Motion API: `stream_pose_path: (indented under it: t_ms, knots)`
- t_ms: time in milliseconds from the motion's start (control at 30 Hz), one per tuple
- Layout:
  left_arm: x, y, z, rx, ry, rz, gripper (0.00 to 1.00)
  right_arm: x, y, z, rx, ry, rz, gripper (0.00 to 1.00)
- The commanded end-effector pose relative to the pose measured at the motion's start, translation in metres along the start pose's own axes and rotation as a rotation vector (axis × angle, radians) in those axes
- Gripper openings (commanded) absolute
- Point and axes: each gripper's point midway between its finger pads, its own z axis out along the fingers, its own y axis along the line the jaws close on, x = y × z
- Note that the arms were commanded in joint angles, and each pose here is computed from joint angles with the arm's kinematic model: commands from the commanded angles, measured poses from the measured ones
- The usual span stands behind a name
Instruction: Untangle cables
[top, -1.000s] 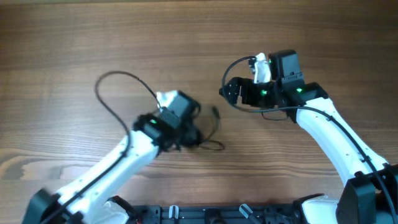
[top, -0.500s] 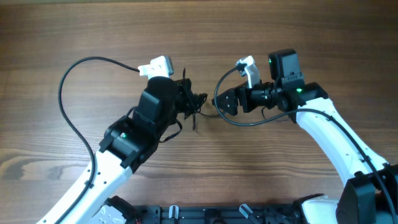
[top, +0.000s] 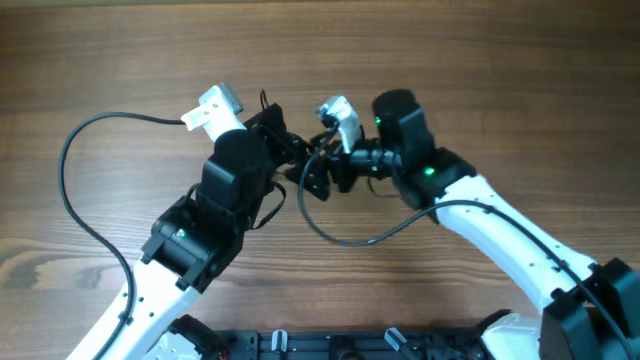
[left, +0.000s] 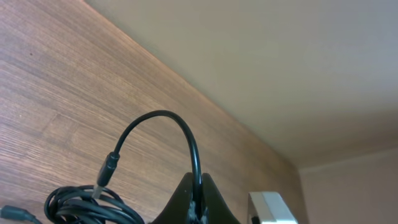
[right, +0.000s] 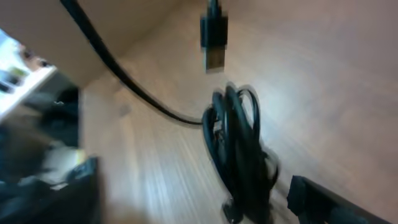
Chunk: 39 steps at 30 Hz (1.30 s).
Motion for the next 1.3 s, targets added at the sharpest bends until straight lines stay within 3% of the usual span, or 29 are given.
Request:
stream_pose_path:
  t_ms: [0, 67, 100, 167, 233, 400, 533, 667, 733, 800, 867, 933, 1000, 1100, 1200, 1267]
  knots:
    - [-0.026, -0.01, -0.022, 0.049, -0.076, -0.068, 0.04, -0.003, -0.022, 0.016, 0.109, -0.027, -0.094, 0.92]
    - [-0.029, -0.011, -0.031, 0.063, -0.077, -0.072, 0.04, -0.003, -0.027, 0.022, 0.108, -0.036, -0.088, 0.75]
    - [-0.032, -0.01, -0.039, 0.065, -0.079, -0.074, 0.04, 0.0, -0.028, 0.027, 0.087, -0.033, -0.069, 0.46]
    - [-0.032, -0.005, -0.05, 0.058, -0.069, -0.069, 0.04, -0.003, -0.028, 0.028, 0.081, -0.049, 0.027, 0.04]
    - [-0.024, 0.002, -0.054, 0.04, -0.029, -0.055, 0.04, -0.01, -0.028, 0.025, 0.07, -0.08, 0.122, 0.04]
    - [0.013, 0.036, -0.052, -0.094, 0.131, 0.014, 0.04, -0.049, -0.007, -0.003, -0.195, -0.174, 0.293, 0.04]
    - [0.033, 0.053, -0.033, -0.184, 0.19, 0.05, 0.04, -0.039, 0.027, -0.019, -0.423, -0.071, 0.316, 0.04]
    - [0.034, 0.033, 0.003, -0.134, 0.149, 0.028, 0.04, -0.034, 0.032, -0.021, -0.457, -0.047, 0.308, 0.04]
    - [0.035, 0.025, 0.007, -0.101, 0.152, 0.018, 0.1, -0.031, 0.031, -0.02, -0.448, -0.048, 0.274, 0.04]
    - [0.03, 0.022, 0.001, -0.082, 0.145, 0.043, 0.38, -0.025, 0.021, -0.015, -0.391, -0.043, 0.286, 0.04]
    - [0.015, 0.011, -0.017, -0.022, 0.108, 0.099, 0.57, -0.024, 0.02, -0.014, -0.387, -0.046, 0.248, 0.04]
    - [-0.005, 0.0, -0.043, 0.052, 0.051, 0.136, 0.67, -0.024, 0.02, -0.014, -0.385, -0.059, 0.18, 0.04]
    - [-0.029, -0.004, -0.077, 0.102, -0.029, 0.148, 0.71, -0.023, 0.02, -0.014, -0.38, -0.078, 0.077, 0.04]
    - [-0.043, 0.02, -0.105, 0.04, -0.087, 0.146, 0.71, -0.022, 0.017, -0.013, -0.359, -0.086, 0.037, 0.04]
    - [-0.035, 0.034, -0.104, -0.017, -0.055, 0.158, 0.73, -0.022, 0.015, -0.012, -0.348, -0.087, 0.037, 0.04]
    - [-0.031, 0.032, -0.091, -0.036, -0.045, 0.166, 0.8, -0.02, 0.024, -0.015, -0.399, -0.082, -0.012, 0.04]
